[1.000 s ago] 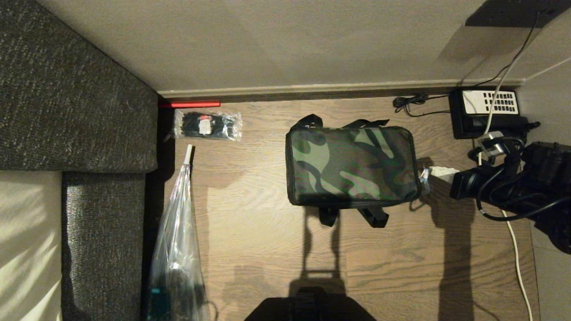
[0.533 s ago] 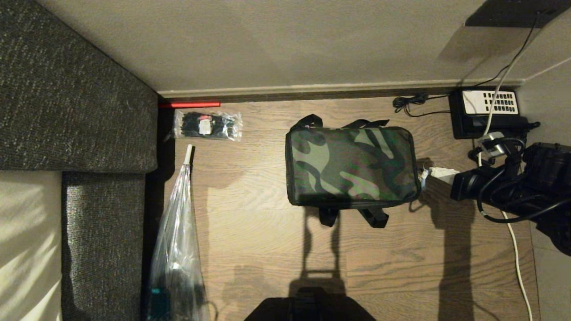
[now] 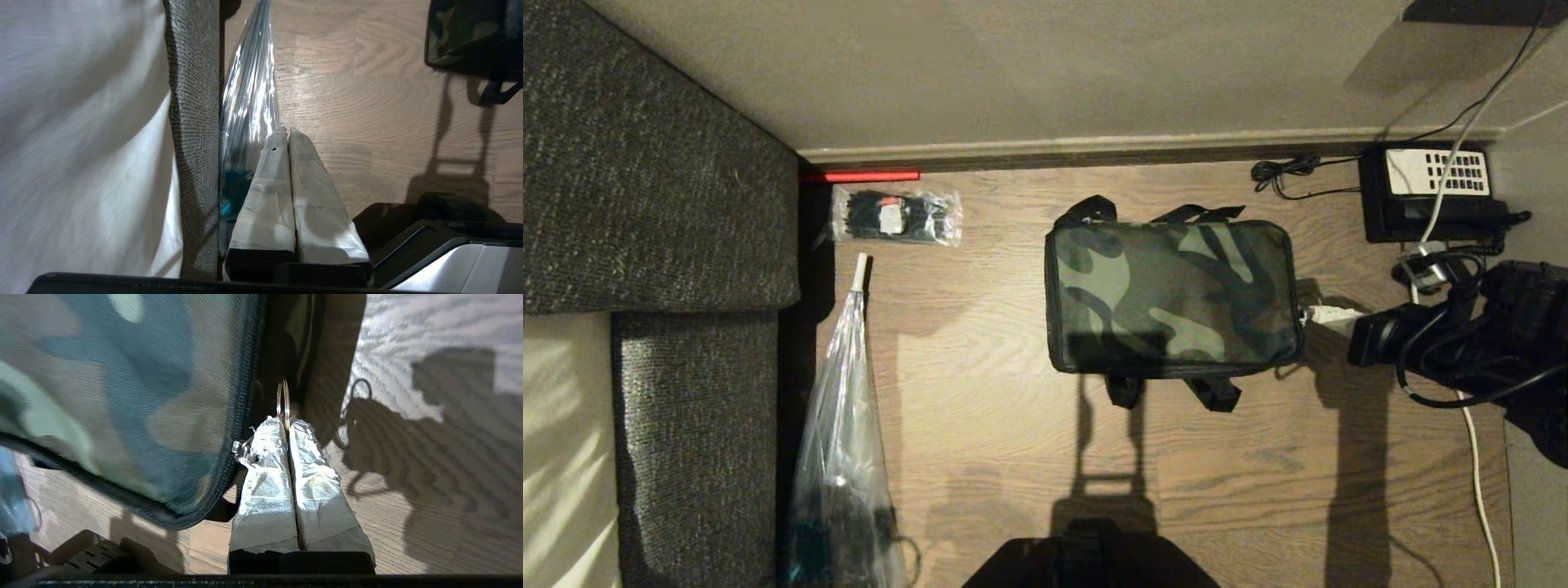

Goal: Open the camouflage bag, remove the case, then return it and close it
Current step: Open the top of the storage box

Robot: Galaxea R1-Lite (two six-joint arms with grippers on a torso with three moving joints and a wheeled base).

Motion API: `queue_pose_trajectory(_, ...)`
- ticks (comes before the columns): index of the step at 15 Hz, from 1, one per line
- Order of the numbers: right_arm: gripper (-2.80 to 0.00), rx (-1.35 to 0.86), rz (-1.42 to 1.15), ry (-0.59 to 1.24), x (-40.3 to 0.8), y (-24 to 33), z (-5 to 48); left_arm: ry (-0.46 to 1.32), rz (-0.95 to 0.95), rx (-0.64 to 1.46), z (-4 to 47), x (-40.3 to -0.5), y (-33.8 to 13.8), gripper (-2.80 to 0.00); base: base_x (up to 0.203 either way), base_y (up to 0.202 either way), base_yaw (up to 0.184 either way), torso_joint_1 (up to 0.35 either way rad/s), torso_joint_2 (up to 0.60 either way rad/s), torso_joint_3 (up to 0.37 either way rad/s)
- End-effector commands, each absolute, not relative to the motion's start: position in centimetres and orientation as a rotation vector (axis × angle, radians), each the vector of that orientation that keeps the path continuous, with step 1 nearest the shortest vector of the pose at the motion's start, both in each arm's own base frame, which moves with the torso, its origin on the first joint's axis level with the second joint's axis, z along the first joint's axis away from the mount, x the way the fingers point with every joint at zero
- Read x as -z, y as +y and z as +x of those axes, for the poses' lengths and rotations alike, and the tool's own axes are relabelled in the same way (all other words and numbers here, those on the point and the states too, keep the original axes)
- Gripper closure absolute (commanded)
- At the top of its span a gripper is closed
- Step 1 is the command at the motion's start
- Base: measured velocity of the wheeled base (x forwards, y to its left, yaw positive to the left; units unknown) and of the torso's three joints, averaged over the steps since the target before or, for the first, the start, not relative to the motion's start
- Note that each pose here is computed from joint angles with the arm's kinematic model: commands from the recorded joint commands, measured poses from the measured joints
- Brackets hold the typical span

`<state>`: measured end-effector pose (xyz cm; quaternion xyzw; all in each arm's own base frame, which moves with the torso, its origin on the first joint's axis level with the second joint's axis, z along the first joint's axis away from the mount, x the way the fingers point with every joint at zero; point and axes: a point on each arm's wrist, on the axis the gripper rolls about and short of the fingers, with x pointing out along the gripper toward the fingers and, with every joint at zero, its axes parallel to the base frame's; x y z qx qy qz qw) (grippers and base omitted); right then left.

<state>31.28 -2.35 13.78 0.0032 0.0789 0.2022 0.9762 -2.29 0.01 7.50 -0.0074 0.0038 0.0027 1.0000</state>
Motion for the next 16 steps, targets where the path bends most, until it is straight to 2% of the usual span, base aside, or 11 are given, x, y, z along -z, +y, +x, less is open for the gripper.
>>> queue_pose_trajectory(1, 0.0, -0.411, 0.003, 0.151, -13.9, -2.3, 31.3, 0.006, -0.015, -0.006, -2.3, -7.5, 0.0, 0.0, 0.0, 0.0, 0.0, -0.002, 0.01, -0.193)
queue_pose_trajectory(5, 0.0, -0.414, 0.001, 0.144, -14.1, -2.3, 31.1, 0.006, -0.012, -0.006, -2.3, -7.5, 0.0, 0.0, 0.0, 0.0, 0.0, 0.002, 0.0, -0.149)
queue_pose_trajectory(10, 0.0, -0.41, -0.01, 0.096, -15.9, -2.4, 30.9, 0.006, -0.012, -0.005, -2.3, -7.5, 0.0, 0.0, 0.0, 0.0, 0.0, 0.001, 0.0, -0.007)
queue_pose_trajectory(16, 0.0, -0.351, 0.11, 0.042, -18.1, -2.5, 32.0, 0.006, -0.012, -0.006, -2.3, -7.5, 0.0, 0.0, 0.0, 0.0, 0.0, 0.0, 0.0, 0.0)
